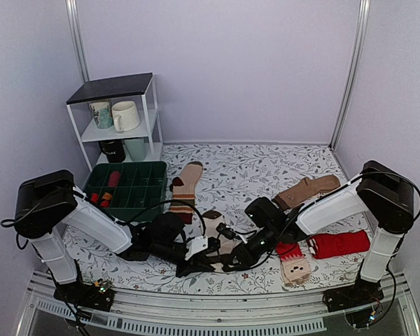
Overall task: Roll the socks
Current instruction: Roll a pair of socks at the center of the board.
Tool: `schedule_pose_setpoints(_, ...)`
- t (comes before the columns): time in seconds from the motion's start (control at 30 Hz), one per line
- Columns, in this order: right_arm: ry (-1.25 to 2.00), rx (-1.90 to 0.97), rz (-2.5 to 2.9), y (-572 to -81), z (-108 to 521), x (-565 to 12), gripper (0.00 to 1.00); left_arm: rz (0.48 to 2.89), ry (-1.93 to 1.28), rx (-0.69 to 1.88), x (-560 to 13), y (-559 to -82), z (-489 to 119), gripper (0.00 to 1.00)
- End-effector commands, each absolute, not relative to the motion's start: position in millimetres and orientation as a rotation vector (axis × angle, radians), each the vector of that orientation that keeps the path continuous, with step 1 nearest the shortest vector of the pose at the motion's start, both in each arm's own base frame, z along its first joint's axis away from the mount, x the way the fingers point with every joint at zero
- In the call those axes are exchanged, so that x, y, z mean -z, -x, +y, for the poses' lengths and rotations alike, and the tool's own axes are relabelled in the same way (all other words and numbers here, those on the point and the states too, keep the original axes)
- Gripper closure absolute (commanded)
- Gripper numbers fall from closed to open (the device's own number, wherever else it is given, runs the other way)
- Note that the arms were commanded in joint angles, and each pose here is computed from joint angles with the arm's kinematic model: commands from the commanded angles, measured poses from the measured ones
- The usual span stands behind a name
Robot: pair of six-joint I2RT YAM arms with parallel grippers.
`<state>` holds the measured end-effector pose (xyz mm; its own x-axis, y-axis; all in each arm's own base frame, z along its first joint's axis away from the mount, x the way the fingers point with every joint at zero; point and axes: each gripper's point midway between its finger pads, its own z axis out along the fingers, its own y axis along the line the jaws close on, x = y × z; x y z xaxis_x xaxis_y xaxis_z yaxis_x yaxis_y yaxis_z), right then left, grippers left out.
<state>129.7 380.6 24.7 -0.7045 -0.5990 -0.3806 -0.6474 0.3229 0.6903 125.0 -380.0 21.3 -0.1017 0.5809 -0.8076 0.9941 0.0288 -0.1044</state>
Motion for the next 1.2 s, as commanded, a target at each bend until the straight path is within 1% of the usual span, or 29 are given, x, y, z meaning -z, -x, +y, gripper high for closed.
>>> schedule_pose_setpoints(0.0, 1.093, -1.078, 2.386, -158.9, 360.2, -32.8, 0.62, 1.968, -1.548, 0.995, -2.1, -117.0, -357.1, 1.0)
schedule_pose_setpoints(0.07, 1.071, -1.077, 2.225, -168.0, 363.4, -55.4, 0.59, 2.019, -1.521, 1.01, 2.0, -117.2, -353.1, 1.0)
schedule_pose_setpoints(0.13, 1.077, -1.066, 2.086, -165.8, 361.0, -70.3, 0.58, 2.07, -1.497, 1.017, 7.7, -117.8, -349.1, 1.0)
schedule_pose_setpoints(0.23, 1.155, -1.0, 1.843, -146.6, 359.9, -86.3, 0.55, 2.146, -1.463, 1.027, 17.7, -118.1, -342.7, 1.0)
schedule_pose_setpoints(0.33, 1.242, -0.901, 1.72, -134.0, 363.9, -86.6, 0.54, 2.205, -1.441, 1.04, 25.8, -117.8, -338.4, 1.0)
schedule_pose_setpoints(0.5, 1.36, -0.801, 1.659, -121.7, 373.5, -74.4, 0.53, 2.27, -1.428, 1.044, 34.6, -119.5, -335.1, 1.0)
schedule_pose_setpoints(0.73, 1.508, -0.707, 1.657, -114.5, 386.4, -53.1, 0.53, 2.282, -1.428, 1.058, 36.7, -120.2, -334.7, 1.0)
schedule_pose_setpoints(1.07, 1.596, -0.682, 1.716, -101.4, 384.4, -26.1, 0.54, 2.29, -1.421, 1.061, 38.1, -121.1, -332.9, 1.0)
schedule_pose_setpoints(1.17, 1.575, -0.627, 1.769, -108.8, 382.7, -15.6, 0.55, 2.288, -1.422, 1.065, 37.8, -120.8, -333.1, 1.0)
